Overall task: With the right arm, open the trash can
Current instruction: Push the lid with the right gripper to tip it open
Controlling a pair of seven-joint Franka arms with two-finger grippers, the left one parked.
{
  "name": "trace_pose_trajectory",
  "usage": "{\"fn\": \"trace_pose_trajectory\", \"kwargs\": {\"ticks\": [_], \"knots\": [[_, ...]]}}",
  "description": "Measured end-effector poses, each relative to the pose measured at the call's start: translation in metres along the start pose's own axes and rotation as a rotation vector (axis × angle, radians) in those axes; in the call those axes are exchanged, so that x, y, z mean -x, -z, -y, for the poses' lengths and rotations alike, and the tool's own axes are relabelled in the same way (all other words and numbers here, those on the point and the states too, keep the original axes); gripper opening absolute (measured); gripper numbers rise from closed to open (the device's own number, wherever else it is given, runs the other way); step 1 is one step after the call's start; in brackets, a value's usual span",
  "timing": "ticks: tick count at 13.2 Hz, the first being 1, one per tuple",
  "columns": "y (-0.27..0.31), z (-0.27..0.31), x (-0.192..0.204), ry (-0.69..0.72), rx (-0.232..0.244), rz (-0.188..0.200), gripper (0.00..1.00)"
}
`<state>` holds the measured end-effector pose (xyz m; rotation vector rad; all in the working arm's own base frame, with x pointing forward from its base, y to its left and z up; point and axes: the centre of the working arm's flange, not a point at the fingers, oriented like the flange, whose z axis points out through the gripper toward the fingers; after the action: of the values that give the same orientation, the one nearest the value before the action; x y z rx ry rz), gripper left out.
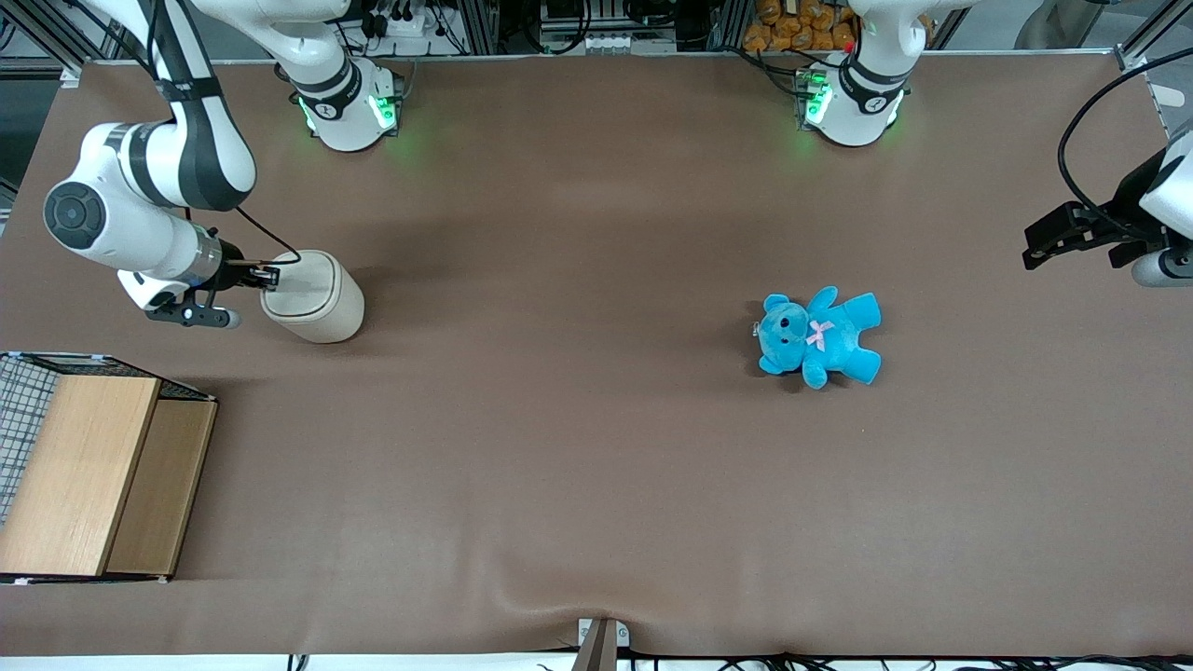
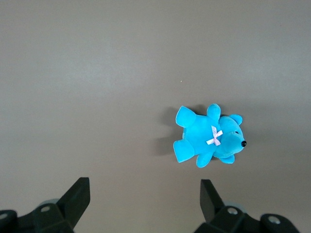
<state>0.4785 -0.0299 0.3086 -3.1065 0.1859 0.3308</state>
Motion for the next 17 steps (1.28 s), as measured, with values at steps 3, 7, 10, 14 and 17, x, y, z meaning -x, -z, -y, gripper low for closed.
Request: {"fn": "trace_pose_trajectory", "kwargs": {"ticks": [3,7,10,14,17], "knots": [[-0.001,0.000,-0.001,0.000,0.000,-0.005,0.01],[-0.002,0.000,-0.002,-0.001,-0.001,-0.019,0.01],[-0.002,0.000,-0.001,-0.001,0.000,-0.011,0.01],[0.020,0.002,-0.003,0.003,0.002,0.060,0.01],[0.056,0.006,-0.007,-0.003,-0.022,0.114,0.01]]}}
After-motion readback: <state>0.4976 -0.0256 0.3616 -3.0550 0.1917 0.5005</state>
